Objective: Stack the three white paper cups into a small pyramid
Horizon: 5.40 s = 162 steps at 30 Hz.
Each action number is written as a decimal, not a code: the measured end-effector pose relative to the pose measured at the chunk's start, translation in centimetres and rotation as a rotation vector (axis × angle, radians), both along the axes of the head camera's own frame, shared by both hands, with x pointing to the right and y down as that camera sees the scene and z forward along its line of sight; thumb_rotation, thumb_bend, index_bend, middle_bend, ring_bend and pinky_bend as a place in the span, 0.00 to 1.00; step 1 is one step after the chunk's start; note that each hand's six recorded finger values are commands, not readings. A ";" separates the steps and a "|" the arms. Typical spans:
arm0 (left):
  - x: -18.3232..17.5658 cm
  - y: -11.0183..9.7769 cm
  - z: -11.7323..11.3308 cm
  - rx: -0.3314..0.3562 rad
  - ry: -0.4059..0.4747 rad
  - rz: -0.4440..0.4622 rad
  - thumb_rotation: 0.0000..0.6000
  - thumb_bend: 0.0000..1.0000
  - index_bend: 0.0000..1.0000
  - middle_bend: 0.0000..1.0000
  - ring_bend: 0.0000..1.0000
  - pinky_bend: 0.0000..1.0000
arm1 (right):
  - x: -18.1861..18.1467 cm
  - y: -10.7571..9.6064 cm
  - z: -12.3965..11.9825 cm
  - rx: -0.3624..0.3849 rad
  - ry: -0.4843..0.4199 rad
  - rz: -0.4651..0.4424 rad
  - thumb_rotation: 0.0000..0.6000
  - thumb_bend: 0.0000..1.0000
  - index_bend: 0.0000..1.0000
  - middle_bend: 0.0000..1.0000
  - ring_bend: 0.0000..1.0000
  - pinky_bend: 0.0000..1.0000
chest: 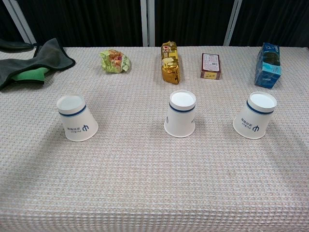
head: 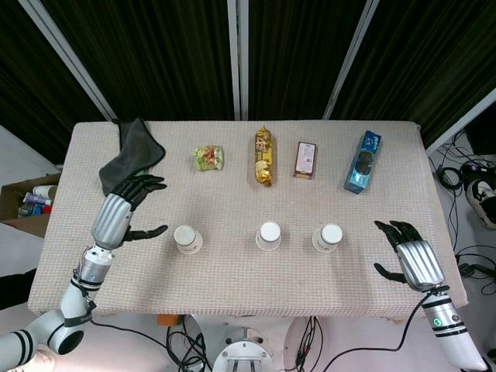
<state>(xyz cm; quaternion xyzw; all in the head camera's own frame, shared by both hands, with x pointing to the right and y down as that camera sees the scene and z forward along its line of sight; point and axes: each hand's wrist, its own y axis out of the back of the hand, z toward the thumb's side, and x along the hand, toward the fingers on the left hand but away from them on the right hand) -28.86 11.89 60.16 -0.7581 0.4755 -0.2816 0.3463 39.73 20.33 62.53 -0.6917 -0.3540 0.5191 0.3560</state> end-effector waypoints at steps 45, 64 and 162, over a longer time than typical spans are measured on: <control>3.8 2.8 9.9 -0.386 -0.229 0.107 1.00 0.10 0.48 0.51 0.50 0.64 | 2.2 -1.0 -4.5 0.185 -0.056 0.043 1.00 0.16 0.25 0.31 0.12 0.20; 13.4 1.1 10.6 -0.375 -0.154 0.274 1.00 0.10 0.48 0.51 0.49 0.63 | 2.7 -0.8 -4.8 0.185 -0.045 0.056 1.00 0.16 0.25 0.31 0.12 0.20; -0.5 1.0 3.2 -0.235 -0.311 -0.007 0.85 0.04 0.18 0.18 0.16 0.25 | -10.1 -5.9 5.7 -0.074 0.137 -0.343 1.00 0.26 0.28 0.33 0.12 0.22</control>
